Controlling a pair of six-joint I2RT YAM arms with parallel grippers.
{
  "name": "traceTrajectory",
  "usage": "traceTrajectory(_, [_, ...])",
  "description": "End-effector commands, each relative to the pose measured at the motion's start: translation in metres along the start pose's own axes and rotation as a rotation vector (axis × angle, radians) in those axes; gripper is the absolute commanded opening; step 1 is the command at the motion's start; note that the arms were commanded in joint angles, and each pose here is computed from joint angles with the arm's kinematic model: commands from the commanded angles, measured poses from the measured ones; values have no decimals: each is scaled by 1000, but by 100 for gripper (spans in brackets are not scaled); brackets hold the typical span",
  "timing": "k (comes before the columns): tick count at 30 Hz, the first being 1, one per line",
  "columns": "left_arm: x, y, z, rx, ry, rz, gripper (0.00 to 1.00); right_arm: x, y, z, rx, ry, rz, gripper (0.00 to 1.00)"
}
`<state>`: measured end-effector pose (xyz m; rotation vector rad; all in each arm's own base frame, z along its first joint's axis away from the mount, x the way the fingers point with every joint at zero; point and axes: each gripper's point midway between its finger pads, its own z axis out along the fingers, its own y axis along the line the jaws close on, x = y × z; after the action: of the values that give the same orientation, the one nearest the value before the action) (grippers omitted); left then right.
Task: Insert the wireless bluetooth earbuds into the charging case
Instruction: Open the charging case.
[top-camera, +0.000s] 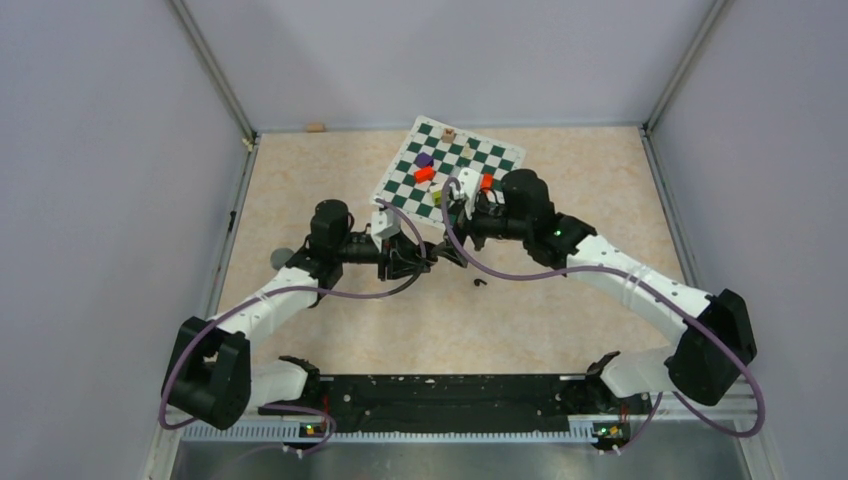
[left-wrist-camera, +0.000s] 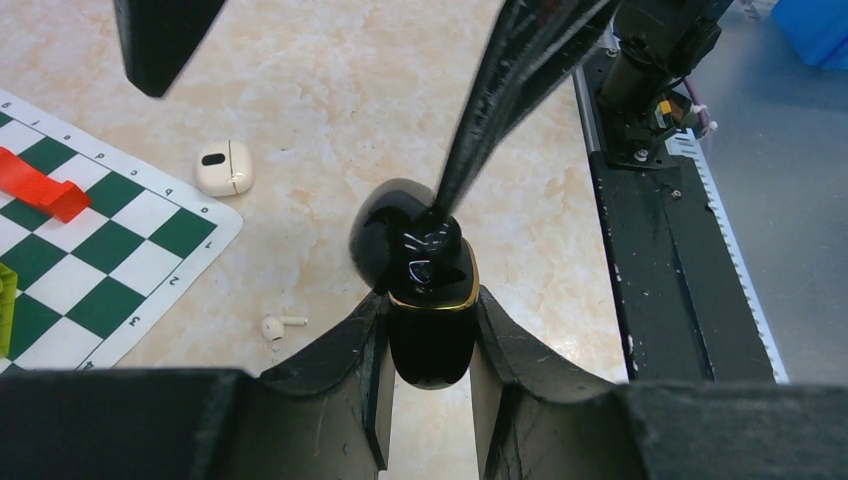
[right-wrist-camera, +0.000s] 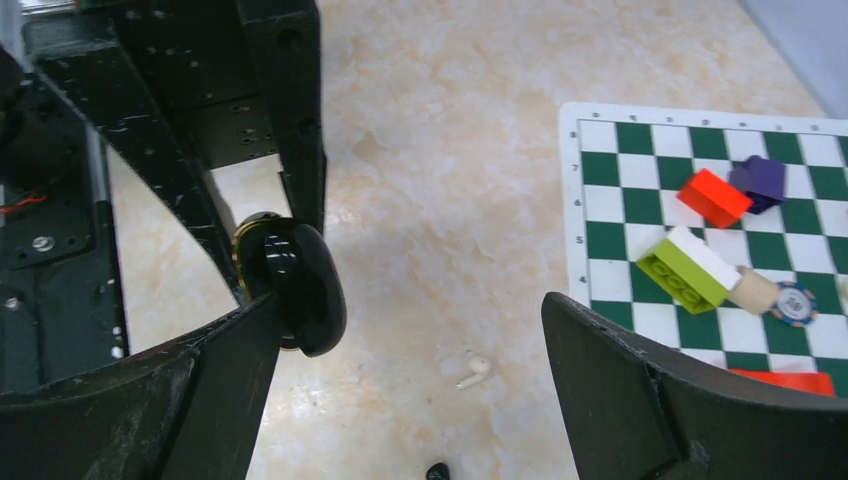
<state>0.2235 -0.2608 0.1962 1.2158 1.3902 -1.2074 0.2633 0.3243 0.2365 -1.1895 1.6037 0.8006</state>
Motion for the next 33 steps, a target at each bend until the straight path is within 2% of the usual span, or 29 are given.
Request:
traceTrajectory(1, [-20,-8,0,47,-36,80,0,-36,-29,-17,153,-69,-96,99])
traceTrajectory(10, [-19,-6,1,39,-35,80,0,-62,-13,-35,97,-102,-133,99])
traceTrajectory(14, [-20,-5,1,33,-36,81,0,-66,-13,-40,97,-79,-132,99])
traceTrajectory(18, [-24,3,-6,0,-37,80,0,-52,-18,-41,129,-18,-108,99])
traceTrajectory(21, [-24,11,-18,-32,-16,98,0,-22,-29,-37,172,114,-67,99])
traceTrajectory(24, [-14,19,-33,-63,69,146,0,16,-40,-35,205,291,-20,99])
traceTrajectory(29, [-2,12,-59,-58,145,105,0,80,-42,-32,179,551,56,98])
traceTrajectory(33, [7,2,-69,-69,177,71,0,125,-40,-28,151,701,91,94])
